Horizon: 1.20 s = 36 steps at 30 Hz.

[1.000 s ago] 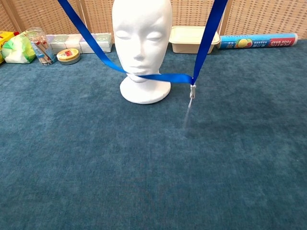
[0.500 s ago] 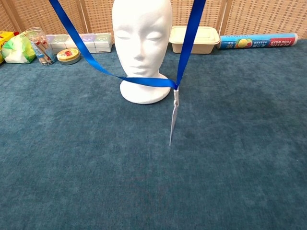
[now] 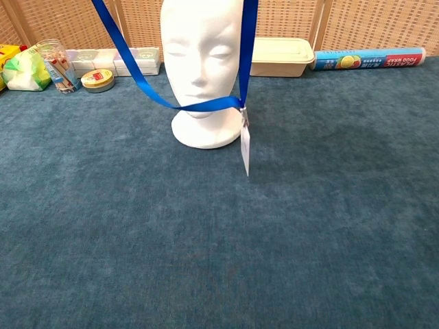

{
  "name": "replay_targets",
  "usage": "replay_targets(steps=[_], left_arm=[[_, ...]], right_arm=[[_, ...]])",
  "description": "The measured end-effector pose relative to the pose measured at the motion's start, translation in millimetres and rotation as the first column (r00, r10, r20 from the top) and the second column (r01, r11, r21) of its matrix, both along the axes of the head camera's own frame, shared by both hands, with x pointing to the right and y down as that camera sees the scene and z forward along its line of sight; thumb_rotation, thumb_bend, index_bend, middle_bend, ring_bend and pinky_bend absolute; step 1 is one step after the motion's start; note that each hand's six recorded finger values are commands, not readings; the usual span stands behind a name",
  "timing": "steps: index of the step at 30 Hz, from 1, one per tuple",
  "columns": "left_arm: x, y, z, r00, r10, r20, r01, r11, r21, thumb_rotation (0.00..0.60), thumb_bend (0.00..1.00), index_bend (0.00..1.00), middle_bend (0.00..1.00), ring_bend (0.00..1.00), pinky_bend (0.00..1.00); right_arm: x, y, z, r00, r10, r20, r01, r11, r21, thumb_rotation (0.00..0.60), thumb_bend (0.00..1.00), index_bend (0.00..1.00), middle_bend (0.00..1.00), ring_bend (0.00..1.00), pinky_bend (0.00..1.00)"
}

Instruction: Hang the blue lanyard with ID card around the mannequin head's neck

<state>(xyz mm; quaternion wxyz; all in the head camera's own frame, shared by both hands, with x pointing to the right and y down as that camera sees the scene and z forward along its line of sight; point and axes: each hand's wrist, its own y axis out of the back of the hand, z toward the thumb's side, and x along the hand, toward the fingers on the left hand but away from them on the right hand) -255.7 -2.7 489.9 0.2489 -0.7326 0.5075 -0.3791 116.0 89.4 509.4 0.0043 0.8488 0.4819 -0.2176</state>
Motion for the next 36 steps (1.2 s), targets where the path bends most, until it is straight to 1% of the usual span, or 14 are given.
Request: replay_targets(steps=[7,11,16,21,26,36], left_arm=[[1,-15,7,1.000,-0.024,0.014,0.024,1.000,-0.008,0.600,0.46,0.60,1.00,1.00,1.00],[3,-30,16,0.998,-0.052,0.020,0.053,0.998,-0.024,0.600,0.46,0.60,1.00,1.00,1.00],[9,-43,22,0.997,-0.070,0.019,0.071,0.997,-0.028,0.600,0.46,0.60,1.00,1.00,1.00],[21,-56,27,0.996,-0.090,-0.016,0.089,0.995,-0.036,0.600,0.46,0.60,1.00,1.00,1.00],[28,-63,29,0.995,-0.100,-0.028,0.099,0.994,-0.038,0.600,0.46,0.60,1.00,1.00,1.00],[39,-79,37,0.987,-0.149,-0.057,0.146,0.988,-0.055,0.600,0.46,0.60,1.00,1.00,1.00]], right_arm=[[-12,-13,7,1.000,0.016,-0.001,-0.016,1.000,0.000,0.572,0.50,0.66,0.78,0.99,1.00],[-18,-26,13,1.000,0.028,-0.010,-0.028,1.000,-0.004,0.574,0.50,0.66,0.78,0.99,1.00],[-25,-40,16,0.999,0.041,-0.011,-0.041,0.999,-0.004,0.572,0.50,0.66,0.78,0.99,1.00],[-23,-55,23,0.998,0.067,-0.021,-0.067,0.998,-0.012,0.572,0.51,0.66,0.77,0.99,1.00],[-22,-63,25,0.997,0.076,-0.013,-0.077,0.997,-0.029,0.573,0.51,0.66,0.77,0.99,1.00],[-16,-83,32,0.995,0.100,-0.021,-0.101,0.993,-0.053,0.571,0.51,0.66,0.77,0.99,1.00]])
